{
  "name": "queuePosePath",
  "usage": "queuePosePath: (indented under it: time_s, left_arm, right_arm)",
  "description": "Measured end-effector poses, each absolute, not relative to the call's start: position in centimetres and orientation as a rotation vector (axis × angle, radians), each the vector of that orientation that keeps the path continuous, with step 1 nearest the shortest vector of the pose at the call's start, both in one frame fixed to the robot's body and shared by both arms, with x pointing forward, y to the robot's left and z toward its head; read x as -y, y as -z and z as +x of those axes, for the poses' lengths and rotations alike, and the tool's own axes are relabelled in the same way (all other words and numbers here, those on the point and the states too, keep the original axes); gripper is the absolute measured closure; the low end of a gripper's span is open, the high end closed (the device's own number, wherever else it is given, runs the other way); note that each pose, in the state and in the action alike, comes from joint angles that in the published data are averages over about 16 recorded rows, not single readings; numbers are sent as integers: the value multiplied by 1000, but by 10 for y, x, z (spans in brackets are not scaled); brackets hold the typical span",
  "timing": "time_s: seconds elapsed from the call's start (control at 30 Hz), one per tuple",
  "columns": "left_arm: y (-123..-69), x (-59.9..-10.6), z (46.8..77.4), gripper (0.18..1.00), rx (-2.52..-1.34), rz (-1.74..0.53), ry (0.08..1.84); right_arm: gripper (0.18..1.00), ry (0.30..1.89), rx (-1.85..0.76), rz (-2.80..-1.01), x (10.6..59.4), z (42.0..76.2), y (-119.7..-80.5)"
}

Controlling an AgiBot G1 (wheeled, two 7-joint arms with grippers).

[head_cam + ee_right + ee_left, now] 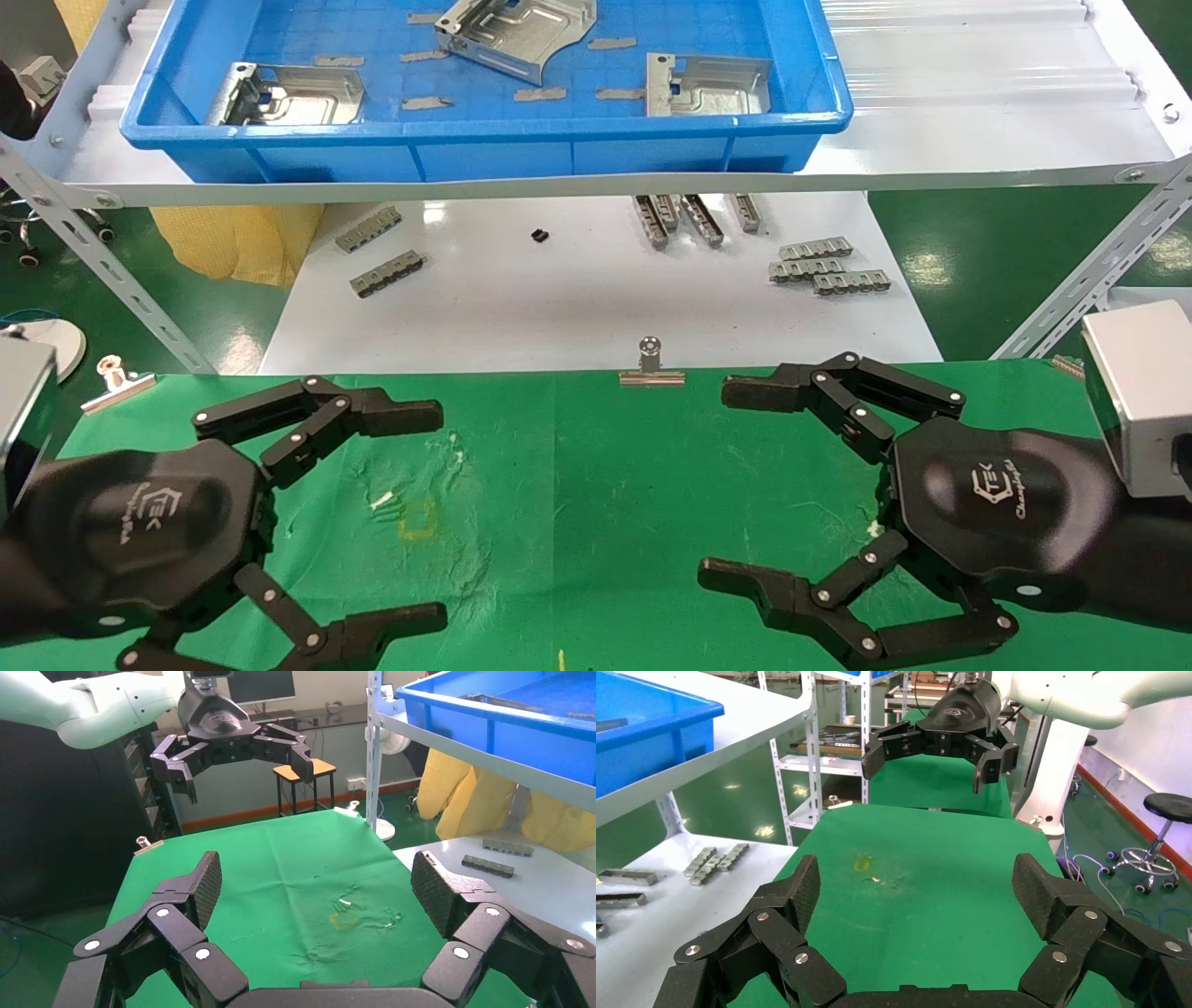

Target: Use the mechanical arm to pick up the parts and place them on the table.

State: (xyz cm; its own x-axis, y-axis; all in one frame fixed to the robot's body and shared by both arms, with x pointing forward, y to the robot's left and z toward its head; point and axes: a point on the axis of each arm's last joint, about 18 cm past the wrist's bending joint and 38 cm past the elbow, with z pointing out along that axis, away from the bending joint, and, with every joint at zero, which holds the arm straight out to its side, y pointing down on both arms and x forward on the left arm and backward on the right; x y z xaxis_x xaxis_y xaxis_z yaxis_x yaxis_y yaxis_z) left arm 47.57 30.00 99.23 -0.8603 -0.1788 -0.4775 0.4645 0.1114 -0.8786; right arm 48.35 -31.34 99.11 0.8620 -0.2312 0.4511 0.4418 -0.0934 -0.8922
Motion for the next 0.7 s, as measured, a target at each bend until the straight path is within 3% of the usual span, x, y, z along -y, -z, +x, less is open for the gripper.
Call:
queuePosePath:
  time_s: [0.47, 0.7]
  left_arm:
    - [-992, -300, 476, 183, -1924, 277, 1799]
    - [-992, -300, 476, 183, -1924, 277, 1799]
  right_arm:
    - [209, 567, 171, -1568, 313, 484, -991]
    - [281, 567, 171, -1568, 313, 484, -991]
